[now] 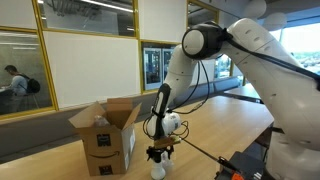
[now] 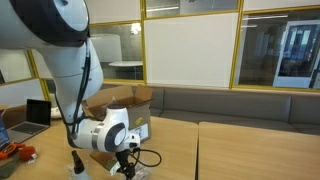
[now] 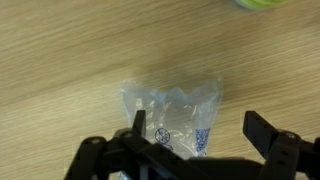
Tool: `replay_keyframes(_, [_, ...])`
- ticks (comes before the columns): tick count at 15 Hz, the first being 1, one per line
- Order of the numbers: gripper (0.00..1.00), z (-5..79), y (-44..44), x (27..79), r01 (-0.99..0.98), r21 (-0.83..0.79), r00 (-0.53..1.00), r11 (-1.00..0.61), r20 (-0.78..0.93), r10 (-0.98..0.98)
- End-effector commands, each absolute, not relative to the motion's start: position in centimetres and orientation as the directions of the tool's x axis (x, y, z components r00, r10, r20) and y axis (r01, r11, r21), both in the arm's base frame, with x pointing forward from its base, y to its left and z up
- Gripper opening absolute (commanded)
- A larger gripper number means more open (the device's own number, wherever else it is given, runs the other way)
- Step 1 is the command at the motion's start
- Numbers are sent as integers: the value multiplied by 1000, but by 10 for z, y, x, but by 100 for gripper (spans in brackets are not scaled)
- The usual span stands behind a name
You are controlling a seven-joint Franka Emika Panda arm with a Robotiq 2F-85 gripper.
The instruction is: Put all the plastic bag and the spray bottle in the carton box
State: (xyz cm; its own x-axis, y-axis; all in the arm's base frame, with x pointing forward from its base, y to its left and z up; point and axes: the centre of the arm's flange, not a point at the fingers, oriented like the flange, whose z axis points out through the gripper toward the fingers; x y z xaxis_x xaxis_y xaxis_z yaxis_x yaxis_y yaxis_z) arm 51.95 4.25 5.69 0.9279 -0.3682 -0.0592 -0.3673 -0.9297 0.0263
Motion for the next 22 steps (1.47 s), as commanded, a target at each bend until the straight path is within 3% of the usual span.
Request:
replay_keyframes(1, [100, 35, 41, 544, -361, 50, 932, -931, -10, -362])
replay_keyframes(5, [100, 22, 37, 551, -362, 65, 932, -930, -2, -363])
replay_keyframes(6, [80, 20, 36, 551, -361, 68, 932, -930, -2, -362])
replay_keyframes(15, [16, 26, 25, 540, -385, 95, 923, -918, 9, -386])
replay_keyframes(19, [9, 78, 8, 537, -436, 107, 900, -893, 62, -432])
replay_keyframes(22, [15, 127, 0, 535, -480, 115, 875, -869, 126, -467])
